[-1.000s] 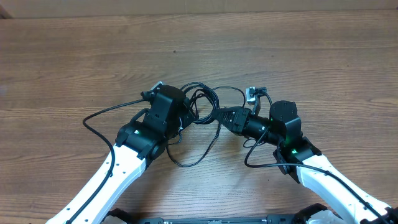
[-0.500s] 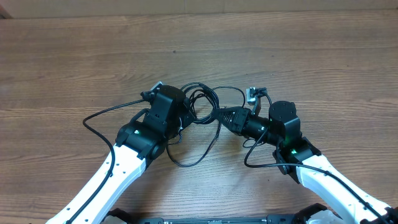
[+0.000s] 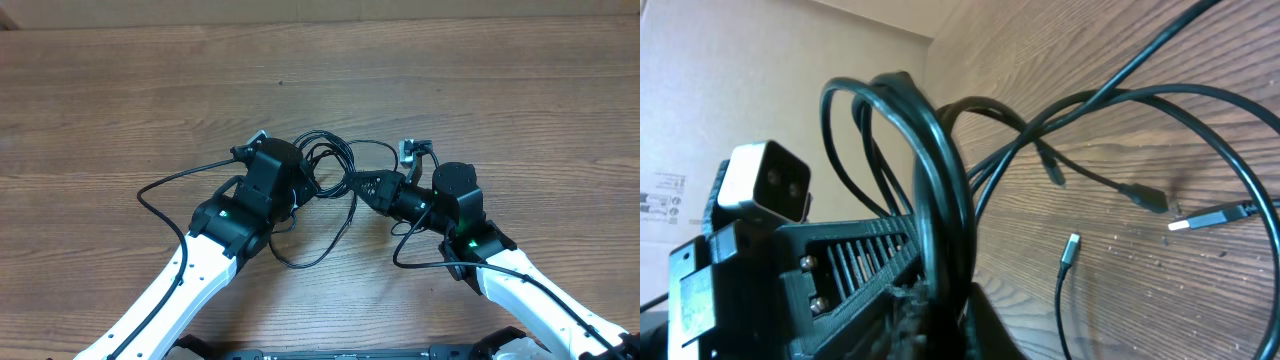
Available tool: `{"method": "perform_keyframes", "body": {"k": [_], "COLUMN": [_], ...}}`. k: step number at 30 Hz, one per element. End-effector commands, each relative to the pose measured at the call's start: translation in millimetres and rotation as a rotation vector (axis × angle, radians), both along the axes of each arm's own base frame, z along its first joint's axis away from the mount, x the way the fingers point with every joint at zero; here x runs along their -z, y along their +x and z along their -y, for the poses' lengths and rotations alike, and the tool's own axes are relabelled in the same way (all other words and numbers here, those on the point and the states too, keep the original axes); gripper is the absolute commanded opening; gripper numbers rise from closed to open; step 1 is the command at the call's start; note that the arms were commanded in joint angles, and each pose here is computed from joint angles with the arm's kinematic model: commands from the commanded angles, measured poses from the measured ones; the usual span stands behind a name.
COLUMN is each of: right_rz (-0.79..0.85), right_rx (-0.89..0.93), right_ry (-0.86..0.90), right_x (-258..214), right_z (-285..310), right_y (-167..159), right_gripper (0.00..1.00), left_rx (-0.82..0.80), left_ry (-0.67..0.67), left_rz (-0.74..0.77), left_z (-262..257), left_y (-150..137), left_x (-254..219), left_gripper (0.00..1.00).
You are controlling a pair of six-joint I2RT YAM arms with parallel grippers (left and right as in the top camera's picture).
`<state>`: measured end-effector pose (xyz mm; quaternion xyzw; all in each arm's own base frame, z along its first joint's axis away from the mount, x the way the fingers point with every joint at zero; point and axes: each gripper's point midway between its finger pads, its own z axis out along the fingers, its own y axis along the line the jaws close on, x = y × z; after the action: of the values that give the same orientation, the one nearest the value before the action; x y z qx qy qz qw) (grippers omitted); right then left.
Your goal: Untangle cables
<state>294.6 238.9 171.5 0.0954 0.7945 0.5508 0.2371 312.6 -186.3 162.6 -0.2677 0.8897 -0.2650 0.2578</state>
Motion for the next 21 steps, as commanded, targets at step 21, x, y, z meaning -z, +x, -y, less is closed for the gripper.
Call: {"method": "perform_keyframes", "body": {"k": [21], "right_rz": [0.310], "right_rx": [-0.350], "right_ry": [0.170], "right_x": [-70.4], "right_z": [-28.8], "right_y": [-43.5], "right_gripper": [0.04], "left_rx": [-0.166], "left_ry": [0.186], "left_rz": [0.069], "left_z": [-39.1], "left_y": [10.9], "left_x": [0.2], "left_gripper": [0.04]}}
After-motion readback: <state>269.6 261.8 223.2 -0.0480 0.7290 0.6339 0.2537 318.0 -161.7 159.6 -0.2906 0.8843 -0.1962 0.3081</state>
